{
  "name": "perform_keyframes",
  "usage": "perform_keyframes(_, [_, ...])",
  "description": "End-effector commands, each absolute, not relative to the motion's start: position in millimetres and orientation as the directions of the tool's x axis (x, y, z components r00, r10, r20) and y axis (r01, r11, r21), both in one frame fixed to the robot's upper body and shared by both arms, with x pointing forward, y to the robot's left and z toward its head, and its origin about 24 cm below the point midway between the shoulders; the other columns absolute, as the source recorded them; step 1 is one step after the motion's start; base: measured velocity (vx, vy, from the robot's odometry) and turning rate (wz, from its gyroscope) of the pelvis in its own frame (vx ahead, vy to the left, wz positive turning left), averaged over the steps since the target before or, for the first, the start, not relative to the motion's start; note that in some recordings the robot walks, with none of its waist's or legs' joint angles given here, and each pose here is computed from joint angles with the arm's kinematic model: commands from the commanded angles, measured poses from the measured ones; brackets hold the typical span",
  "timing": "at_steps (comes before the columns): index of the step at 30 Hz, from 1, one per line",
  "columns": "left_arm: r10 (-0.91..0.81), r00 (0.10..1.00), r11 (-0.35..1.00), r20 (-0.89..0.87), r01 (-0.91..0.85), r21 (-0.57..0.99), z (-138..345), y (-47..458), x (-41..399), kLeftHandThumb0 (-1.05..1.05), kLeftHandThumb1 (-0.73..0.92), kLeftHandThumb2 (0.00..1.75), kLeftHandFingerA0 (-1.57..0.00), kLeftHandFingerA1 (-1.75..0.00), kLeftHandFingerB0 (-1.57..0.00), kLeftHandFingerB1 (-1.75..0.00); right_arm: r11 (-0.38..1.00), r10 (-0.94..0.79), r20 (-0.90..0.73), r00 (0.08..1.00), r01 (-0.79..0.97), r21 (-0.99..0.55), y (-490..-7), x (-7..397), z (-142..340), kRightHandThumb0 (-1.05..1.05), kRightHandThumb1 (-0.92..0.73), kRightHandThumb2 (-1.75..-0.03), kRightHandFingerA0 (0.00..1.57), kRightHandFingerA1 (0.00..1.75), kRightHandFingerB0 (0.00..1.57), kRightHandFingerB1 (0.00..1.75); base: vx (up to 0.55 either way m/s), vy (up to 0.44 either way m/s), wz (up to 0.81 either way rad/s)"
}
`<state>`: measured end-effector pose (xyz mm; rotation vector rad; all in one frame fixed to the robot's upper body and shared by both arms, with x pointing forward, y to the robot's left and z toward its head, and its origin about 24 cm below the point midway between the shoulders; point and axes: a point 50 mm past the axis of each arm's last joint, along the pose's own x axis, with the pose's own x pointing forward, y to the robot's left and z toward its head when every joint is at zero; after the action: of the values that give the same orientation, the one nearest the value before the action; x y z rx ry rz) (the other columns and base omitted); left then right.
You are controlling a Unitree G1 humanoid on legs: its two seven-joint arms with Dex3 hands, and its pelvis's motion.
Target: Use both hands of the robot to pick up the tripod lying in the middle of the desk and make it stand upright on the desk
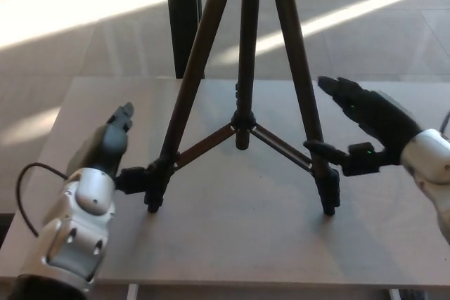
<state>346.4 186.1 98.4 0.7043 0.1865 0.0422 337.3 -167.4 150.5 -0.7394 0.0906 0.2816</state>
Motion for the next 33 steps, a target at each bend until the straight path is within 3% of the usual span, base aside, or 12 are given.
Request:
perform_keyframes(1, [0.056, 0.989, 0.848, -0.138, 0.026, 0.53, 113, 217, 330, -1.05, 0.6, 0.87, 0.0, 0.0, 0.0, 0.0, 0.735, 0.218, -0.23, 0.948, -0.314, -0.601, -205, 311, 145, -1.05, -0.65, -0.64, 0.0, 0.0, 0.0, 0.0, 0.0, 0.0, 0.0])
perform_keyframes(6, [0.068, 0.996, 0.889, -0.063, -0.032, 0.456, 144, 267, 284, -0.99, 0.62, 0.84, 0.0, 0.0, 0.0, 0.0, 0.766, 0.084, -0.211, 0.974, -0.199, -0.612, -267, 273, 151, -1.05, -0.67, -0.62, 0.0, 0.0, 0.0, 0.0, 0.0, 0.0, 0.0])
perform_keyframes(7, [0.07, 0.995, 0.893, -0.065, -0.034, 0.448, 145, 273, 277, -1.01, 0.75, 0.62, 0.0, 0.0, 0.0, 0.0, 0.75, 0.057, -0.207, 0.977, -0.179, -0.637, -274, 269, 153, -1.05, -0.68, -0.63, 0.0, 0.0, 0.0, 0.0, 0.0, 0.0, 0.0])
perform_keyframes(9, [0.065, 0.995, 0.894, -0.072, -0.026, 0.447, 146, 288, 259, -0.96, 0.64, 0.83, 0.0, 0.0, 0.0, 0.0, 0.725, 0.002, -0.196, 0.981, -0.136, -0.675, -289, 259, 159, -1.05, -0.69, -0.63, 0.0, 0.0, 0.0, 0.0, 0.0, 0.0, 0.0])
perform_keyframes(14, [0.096, 0.975, 0.898, -0.2, 0.001, 0.44, 123, 339, 193, -0.95, 0.77, 0.64, 0.0, 0.0, 0.0, 0.0, 0.854, -0.154, -0.159, 0.975, 0.051, -0.518, -356, 210, 165, -1.05, -0.66, -0.63, 0.0, 0.0, 0.0, 0.0, 0.0, 0.0, 0.0])
perform_keyframes(15, [0.135, 0.96, 0.917, -0.246, -0.027, 0.398, 116, 353, 175, -0.91, 0.77, 0.63, 0.0, 0.0, 0.0, 0.0, 0.862, -0.218, -0.152, 0.964, 0.118, -0.493, -373, 195, 167, -1.05, -0.58, -1.02, 0.0, 0.21, 0.0, 0.0, 0.0, 0.0, 0.0])
perform_keyframes(19, [0.281, 0.914, 0.939, -0.293, -0.199, 0.28, 97, 385, 127, -0.89, 0.81, 0.64, 0.0, 0.0, 0.0, 0.0, 0.849, -0.372, -0.135, 0.918, 0.277, -0.45, -409, 153, 170, -1.04, -0.53, -0.83, 0.0, 0.0, 0.0, 0.02, 0.0, 0.0, 0.0])
perform_keyframes(20, [0.35, 0.881, 0.931, -0.318, -0.29, 0.221, 90, 397, 111, -1.05, 0.72, 1.06, 0.0, -0.13, 0.0, -0.01, 0.833, -0.424, -0.115, 0.898, 0.337, -0.439, -422, 140, 170, -1.05, -0.59, -1.0, 0.0, 0.23, 0.0, 0.04, 0.0, 0.0, 0.0])
perform_keyframes(21, [0.405, 0.861, 0.914, -0.307, -0.375, 0.155, 86, 407, 96, -0.8, 0.77, 0.8, 0.0, 0.0, 0.0, 0.0, 0.797, -0.497, -0.126, 0.859, 0.394, -0.458, -434, 127, 170, -1.05, -0.59, -1.02, 0.0, 0.2, 0.0, 0.07, 0.0, 0.0, 0.0])
perform_keyframes(22, [0.565, 0.767, 0.816, -0.303, -0.574, 0.066, 71, 434, 61, -1.01, 0.74, 1.07, 0.0, -0.09, 0.0, 0.0, 0.667, -0.691, -0.069, 0.72, 0.596, -0.447, -455, 92, 165, -0.96, -0.58, -0.96, 0.0, 0.19, 0.02, 0.12, 0.0, 0.0, 0.0])
perform_keyframes(29, [0.794, 0.485, 0.517, -0.367, -0.856, -0.012, 18, 466, -9, -0.95, 0.74, 1.02, 0.0, -0.1, 0.0, 0.0, 0.383, -0.916, -0.034, 0.4, 0.845, -0.372, -479, 29, 136, -0.9, -0.61, -0.91, 0.0, 0.19, 0.08, 0.12, 0.0, 0.0, 0.0])
perform_keyframes(33, [0.765, 0.098, 0.205, -0.637, -0.974, 0.095, -37, 445, -63, -0.82, 0.68, 1.02, 0.0, -0.19, -0.04, -0.18, 0.248, -0.962, -0.181, 0.202, 0.925, -0.287, -488, -4, 69, -1.02, -0.62, -0.95, 0.0, 0.17, 0.16, 0.08, 0.0, 0.0, 0.0])
